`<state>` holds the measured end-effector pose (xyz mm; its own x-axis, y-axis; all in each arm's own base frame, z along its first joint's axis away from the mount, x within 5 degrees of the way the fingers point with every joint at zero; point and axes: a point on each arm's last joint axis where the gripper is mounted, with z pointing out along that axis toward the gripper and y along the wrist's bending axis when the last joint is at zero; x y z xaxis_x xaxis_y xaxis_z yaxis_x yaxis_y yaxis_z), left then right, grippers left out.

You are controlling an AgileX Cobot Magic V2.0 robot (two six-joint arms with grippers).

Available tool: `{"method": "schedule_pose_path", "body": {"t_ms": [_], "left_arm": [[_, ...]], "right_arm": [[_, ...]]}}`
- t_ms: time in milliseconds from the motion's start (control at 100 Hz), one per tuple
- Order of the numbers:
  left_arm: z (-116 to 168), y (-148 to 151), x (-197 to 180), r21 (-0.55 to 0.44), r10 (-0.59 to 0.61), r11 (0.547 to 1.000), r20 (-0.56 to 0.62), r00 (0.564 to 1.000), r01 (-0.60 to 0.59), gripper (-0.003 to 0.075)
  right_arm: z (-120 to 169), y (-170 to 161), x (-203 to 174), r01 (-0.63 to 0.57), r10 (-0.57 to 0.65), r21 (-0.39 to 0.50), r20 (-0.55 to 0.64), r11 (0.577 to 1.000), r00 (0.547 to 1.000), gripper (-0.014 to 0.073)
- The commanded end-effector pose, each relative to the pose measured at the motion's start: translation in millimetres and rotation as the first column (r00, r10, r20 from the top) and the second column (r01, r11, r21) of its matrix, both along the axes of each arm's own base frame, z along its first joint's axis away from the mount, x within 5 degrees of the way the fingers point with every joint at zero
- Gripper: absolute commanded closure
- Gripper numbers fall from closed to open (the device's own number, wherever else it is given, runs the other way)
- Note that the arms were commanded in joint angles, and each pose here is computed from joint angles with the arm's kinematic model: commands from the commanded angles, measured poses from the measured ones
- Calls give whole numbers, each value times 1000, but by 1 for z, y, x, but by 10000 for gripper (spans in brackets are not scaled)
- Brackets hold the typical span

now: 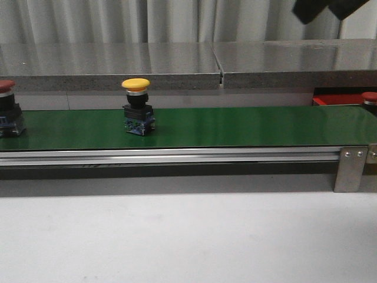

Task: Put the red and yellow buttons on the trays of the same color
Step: 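Raise the left gripper away from the belt, then lower the right gripper onto the yellow button on the belt and grasp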

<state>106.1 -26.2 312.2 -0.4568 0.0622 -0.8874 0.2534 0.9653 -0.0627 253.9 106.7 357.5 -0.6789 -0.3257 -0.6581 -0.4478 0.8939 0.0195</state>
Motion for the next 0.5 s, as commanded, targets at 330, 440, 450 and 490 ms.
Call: {"method": "schedule_pose_path", "body": {"t_ms": [330,440,450,490], "left_arm": [[15,0,2,-29,13,1000,89,996,-10,739],[15,0,2,-29,13,1000,89,996,-10,739],[15,0,2,-29,13,1000,89,996,-10,739],[15,0,2,-29,13,1000,89,996,-10,739]], "right_arm": [[8,73,68,-204,198,-84,-76,975,977,26],[-1,92,83,-252,245,-104,-77,962,966,26],[-1,92,84,-252,245,-104,-78,962,966,26],[-6,99,90,-263,255,-102,-82,959,963,26]]}}
